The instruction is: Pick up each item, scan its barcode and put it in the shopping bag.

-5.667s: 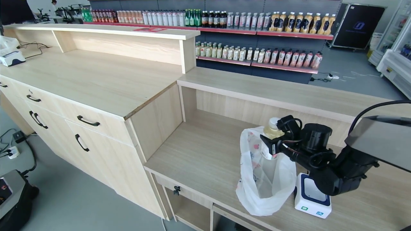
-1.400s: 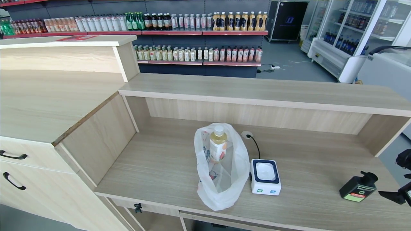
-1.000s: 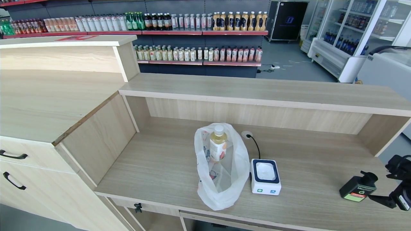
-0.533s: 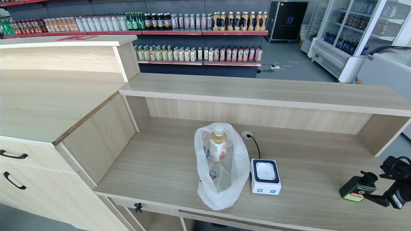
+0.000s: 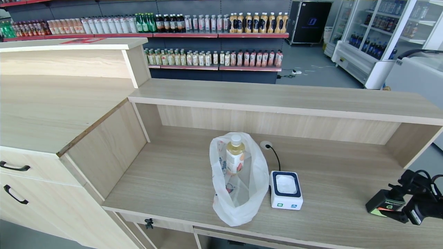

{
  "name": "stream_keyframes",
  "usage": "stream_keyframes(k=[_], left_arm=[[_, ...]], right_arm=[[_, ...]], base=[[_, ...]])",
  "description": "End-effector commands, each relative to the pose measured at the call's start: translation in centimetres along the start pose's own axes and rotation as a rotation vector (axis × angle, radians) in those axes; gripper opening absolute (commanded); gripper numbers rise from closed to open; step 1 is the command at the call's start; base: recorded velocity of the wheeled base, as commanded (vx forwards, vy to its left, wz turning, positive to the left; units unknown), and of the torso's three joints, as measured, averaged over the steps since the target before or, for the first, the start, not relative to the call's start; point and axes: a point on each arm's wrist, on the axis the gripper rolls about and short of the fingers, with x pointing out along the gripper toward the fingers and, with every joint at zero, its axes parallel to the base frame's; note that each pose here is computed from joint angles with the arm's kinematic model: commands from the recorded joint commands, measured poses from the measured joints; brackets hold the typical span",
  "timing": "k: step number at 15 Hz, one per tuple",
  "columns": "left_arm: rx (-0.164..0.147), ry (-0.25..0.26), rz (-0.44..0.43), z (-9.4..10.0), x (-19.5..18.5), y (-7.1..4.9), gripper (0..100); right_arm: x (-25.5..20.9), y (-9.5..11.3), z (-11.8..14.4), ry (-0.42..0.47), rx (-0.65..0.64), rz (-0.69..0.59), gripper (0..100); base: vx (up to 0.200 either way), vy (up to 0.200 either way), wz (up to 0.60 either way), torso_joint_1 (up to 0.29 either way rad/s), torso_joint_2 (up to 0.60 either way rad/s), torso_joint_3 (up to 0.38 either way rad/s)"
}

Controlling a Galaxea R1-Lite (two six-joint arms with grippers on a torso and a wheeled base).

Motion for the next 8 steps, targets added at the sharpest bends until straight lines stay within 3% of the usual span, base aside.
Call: stream_keyframes(k=[1, 8], left_arm=[[0.0, 0.001, 0.0, 0.0, 0.0, 0.0, 100], [0.0, -0.001, 0.0, 0.0, 0.0, 0.0, 100]], right_arm=[[0.8, -0.1, 0.0, -0.004, -0.006, 0.015, 100], [3.1, -0.5, 0.7, -0.044, -0.053, 0.029, 100]], base=[[0.0, 0.0, 0.0, 0.0, 0.0, 0.0], [0.0, 0.0, 0.0, 0.0, 0.0, 0.0]])
